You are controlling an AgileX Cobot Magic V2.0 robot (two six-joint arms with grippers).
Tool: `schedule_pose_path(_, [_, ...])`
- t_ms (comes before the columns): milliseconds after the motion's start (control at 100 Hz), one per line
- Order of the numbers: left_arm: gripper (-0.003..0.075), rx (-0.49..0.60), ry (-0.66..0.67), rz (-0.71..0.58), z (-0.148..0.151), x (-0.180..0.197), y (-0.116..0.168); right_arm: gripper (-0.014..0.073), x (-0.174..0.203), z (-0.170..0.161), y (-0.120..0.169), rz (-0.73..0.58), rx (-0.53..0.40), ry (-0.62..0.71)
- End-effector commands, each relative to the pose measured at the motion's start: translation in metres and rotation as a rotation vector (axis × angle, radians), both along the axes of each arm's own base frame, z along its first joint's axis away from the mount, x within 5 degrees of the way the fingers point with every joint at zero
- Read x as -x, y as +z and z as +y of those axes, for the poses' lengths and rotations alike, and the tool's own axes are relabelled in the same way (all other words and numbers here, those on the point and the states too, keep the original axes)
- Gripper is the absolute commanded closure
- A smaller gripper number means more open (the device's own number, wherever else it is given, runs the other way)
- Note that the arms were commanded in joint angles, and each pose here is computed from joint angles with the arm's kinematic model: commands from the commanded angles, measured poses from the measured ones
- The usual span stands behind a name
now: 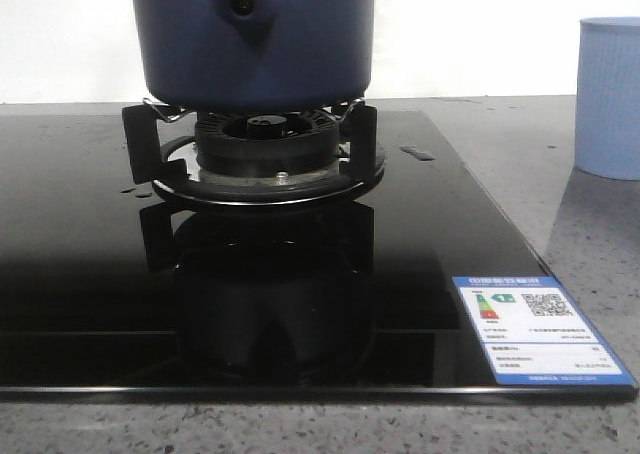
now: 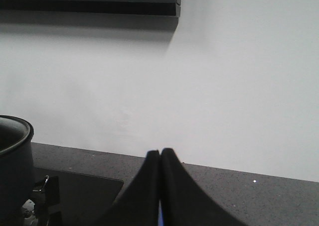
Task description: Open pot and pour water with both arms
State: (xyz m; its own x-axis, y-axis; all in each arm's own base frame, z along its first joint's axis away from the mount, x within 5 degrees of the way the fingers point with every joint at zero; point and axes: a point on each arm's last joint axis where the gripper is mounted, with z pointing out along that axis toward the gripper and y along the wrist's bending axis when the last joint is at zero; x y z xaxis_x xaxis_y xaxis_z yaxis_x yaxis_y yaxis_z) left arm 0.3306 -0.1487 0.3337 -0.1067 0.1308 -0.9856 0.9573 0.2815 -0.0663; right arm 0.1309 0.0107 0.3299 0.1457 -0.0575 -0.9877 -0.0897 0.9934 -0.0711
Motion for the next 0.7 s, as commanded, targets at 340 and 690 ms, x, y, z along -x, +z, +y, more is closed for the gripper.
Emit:
schedule_pose_path(340, [0.0059,0.15,-0.025,-0.117,-0.001,0.013,0.056,0.0669,0.003,0.001,0.015,-0.095,-0.004,0.018])
schedule_pose_path(690, [0.0317,0.166,0.123,-0.229,0.016,0.06,0.132,0.0669,0.003,0.001,0.013,-0.075,-0.003,0.012])
